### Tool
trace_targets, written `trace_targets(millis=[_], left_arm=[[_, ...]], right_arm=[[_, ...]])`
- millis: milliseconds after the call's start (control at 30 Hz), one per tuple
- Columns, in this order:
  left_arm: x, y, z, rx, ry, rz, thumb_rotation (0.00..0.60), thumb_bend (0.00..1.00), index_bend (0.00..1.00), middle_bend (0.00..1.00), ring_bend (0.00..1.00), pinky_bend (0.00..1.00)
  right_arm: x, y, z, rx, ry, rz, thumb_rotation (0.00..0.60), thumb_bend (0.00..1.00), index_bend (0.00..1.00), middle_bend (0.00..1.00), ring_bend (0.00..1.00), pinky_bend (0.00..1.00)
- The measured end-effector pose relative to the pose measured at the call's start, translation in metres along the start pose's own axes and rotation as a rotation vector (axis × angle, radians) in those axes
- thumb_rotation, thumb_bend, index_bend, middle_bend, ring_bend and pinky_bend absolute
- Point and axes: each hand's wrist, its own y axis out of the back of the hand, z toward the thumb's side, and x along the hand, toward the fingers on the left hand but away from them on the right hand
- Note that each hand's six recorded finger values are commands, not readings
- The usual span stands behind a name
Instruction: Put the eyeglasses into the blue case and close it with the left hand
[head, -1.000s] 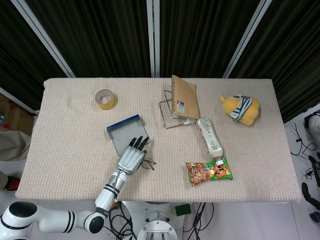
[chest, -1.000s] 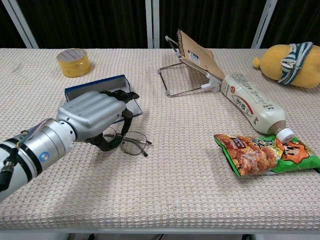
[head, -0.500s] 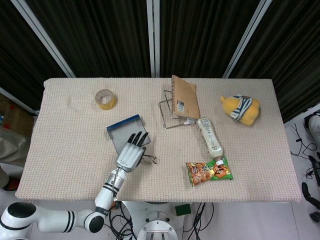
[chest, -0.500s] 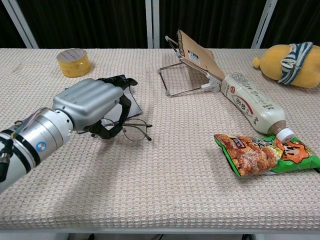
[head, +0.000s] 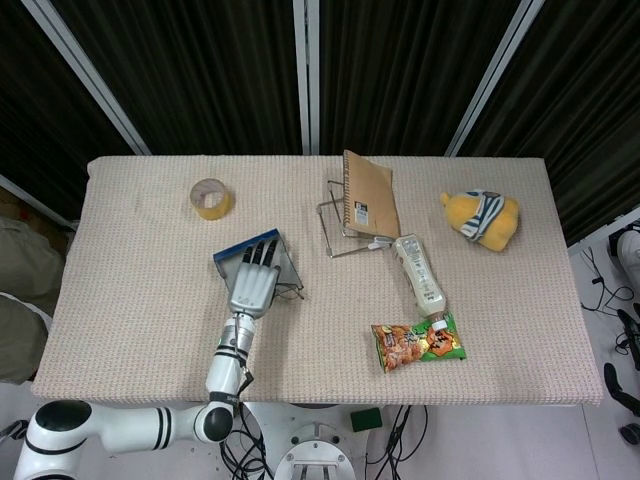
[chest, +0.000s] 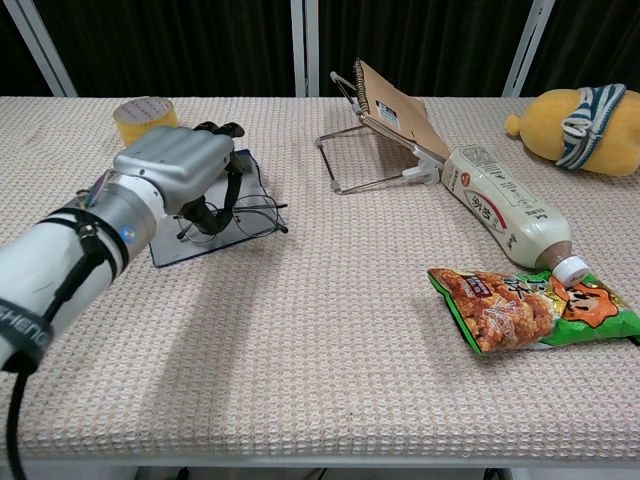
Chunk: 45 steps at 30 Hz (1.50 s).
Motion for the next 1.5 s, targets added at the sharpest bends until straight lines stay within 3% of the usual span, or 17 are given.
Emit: trace_targets(millis=[400, 733, 933, 1167, 1400, 1500], left_arm=[[0.037, -0.002, -0.015, 0.028, 0.177, -0.025, 0.6, 0.39, 0.6, 0.0, 0.0, 0.14], [0.048, 0.001, -0.031, 0.011, 0.253, -0.023, 0.6, 0.39, 0.58, 0.0, 0.0, 0.14], [0.053, -0.003, -0.038, 0.01, 0.277, -0.042, 0.6, 0.39, 0.52, 0.0, 0.0, 0.14], [0.052, -0.003, -0.037, -0.004, 0.265, -0.037, 0.6, 0.37, 0.32, 0.0, 0.0, 0.14], [0.051, 0.0, -0.035, -0.013, 0.25, -0.016, 0.6, 0.37, 0.26, 0.0, 0.0, 0.14], [0.047, 0.003, -0.03, -0.022, 0.23, 0.001, 0.6, 0.37, 0.31, 0.0, 0.0, 0.14]], right_arm=[[-0.001, 0.001, -0.007, -0.009, -0.006, -0.003, 0.6, 0.5, 0.0, 0.0, 0.0, 0.0], [-0.002, -0.007, -0.005, -0.008, 0.0, 0.019, 0.6, 0.5, 0.0, 0.0, 0.0, 0.0], [-0.001, -0.005, -0.006, -0.006, -0.005, 0.014, 0.6, 0.5, 0.0, 0.0, 0.0, 0.0], [-0.001, -0.006, -0.005, -0.003, -0.005, 0.02, 0.6, 0.5, 0.0, 0.0, 0.0, 0.0], [0.0, -0.007, -0.006, -0.004, -0.008, 0.02, 0.6, 0.5, 0.0, 0.0, 0.0, 0.0], [0.0, -0.008, -0.006, -0.003, -0.009, 0.023, 0.6, 0.5, 0.0, 0.0, 0.0, 0.0]])
